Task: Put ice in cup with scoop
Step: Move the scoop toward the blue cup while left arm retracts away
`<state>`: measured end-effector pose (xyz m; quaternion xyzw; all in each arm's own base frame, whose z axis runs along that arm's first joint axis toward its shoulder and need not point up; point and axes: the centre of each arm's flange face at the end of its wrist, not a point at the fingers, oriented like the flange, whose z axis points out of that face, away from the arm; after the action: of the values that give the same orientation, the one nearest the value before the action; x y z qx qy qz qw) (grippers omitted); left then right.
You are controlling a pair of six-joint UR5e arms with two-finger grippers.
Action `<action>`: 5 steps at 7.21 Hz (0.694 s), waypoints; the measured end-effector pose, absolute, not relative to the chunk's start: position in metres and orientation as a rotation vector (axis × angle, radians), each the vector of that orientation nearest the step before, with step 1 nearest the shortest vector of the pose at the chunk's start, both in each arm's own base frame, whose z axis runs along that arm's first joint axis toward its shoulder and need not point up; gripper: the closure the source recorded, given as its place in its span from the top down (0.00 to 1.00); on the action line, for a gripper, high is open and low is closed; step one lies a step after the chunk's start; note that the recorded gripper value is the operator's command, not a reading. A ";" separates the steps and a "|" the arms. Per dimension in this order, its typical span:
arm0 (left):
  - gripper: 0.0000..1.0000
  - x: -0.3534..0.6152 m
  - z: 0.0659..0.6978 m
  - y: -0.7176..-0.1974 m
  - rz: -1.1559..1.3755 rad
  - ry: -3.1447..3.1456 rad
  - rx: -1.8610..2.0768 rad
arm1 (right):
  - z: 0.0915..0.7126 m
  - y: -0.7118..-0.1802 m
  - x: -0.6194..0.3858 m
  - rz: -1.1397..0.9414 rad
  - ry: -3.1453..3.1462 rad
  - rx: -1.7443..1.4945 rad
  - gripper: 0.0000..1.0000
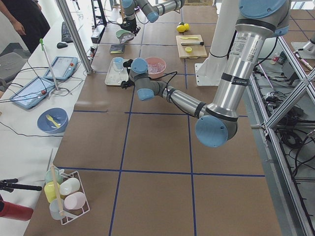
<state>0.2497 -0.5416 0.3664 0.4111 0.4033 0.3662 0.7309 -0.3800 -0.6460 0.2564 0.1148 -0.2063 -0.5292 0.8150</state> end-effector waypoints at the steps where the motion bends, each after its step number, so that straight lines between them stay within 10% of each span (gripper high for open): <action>1: 1.00 0.213 0.375 -0.547 0.751 0.877 0.842 | 0.260 -0.653 -0.386 -1.114 -0.438 0.216 0.00; 5: 1.00 0.113 0.382 -0.554 0.564 0.844 0.686 | 0.248 -0.684 -0.411 -1.081 -0.413 0.066 0.00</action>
<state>0.1127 -0.5535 0.3824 0.3218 0.3959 0.2646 0.8183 -0.4105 -0.6841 0.2482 0.0313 -0.1953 -0.5109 0.8366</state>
